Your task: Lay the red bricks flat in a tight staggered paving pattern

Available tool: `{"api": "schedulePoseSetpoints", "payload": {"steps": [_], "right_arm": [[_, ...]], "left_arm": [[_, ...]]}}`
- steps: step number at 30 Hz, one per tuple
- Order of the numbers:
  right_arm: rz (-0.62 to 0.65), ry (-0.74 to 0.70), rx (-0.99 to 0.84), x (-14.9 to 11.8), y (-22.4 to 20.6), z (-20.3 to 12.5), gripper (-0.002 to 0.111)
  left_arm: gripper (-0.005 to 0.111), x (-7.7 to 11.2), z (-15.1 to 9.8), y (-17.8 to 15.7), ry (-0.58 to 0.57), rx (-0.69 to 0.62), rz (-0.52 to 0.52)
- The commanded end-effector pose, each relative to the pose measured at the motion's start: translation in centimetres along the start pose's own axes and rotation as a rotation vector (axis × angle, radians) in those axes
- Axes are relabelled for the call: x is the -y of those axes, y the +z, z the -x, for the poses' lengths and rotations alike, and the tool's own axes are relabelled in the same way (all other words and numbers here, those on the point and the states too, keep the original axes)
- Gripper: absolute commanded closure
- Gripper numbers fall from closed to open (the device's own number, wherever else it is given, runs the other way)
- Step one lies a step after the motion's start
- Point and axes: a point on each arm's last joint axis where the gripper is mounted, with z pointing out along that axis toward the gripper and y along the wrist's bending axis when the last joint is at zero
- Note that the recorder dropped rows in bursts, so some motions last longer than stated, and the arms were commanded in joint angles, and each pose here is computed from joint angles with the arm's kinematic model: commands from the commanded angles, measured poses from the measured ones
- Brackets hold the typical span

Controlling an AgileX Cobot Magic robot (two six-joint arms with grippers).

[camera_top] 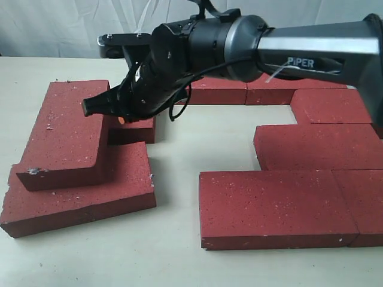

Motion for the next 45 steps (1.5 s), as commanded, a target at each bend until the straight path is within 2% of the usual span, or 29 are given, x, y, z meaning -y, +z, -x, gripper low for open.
{"api": "schedulePoseSetpoints", "payload": {"steps": [1,6,13,19,28,34,39,45], "right_arm": [[0.033,0.061,0.025,-0.2,1.7,-0.2,0.109],[0.078,0.112,0.015,-1.5,3.1,-1.1,0.109],[0.13,0.056,0.05,-5.0,3.3,-2.0,0.109],[0.134,0.009,0.042,-6.0,3.0,-2.4,0.109],[0.1,-0.025,0.026,-4.6,-1.7,-0.5,0.109],[0.047,0.049,-0.027,-0.8,-4.9,0.9,0.109],[-0.001,0.097,-0.108,2.1,-5.7,0.9,0.109],[-0.016,0.116,-0.151,3.1,-5.8,0.7,0.109]], "left_arm": [[0.107,0.0,0.0,0.0,-0.008,0.013,0.0],[0.107,0.0,0.0,0.0,-0.008,0.013,0.0],[0.107,0.0,0.0,0.0,-0.008,0.013,0.0],[0.107,0.0,0.0,0.0,-0.008,0.013,0.0],[0.107,0.0,0.0,0.0,-0.008,0.013,0.0],[0.107,0.0,0.0,0.0,-0.008,0.013,0.0],[0.107,0.0,0.0,0.0,-0.008,0.013,0.0],[0.107,0.0,0.0,0.0,-0.008,0.013,0.0]]}}
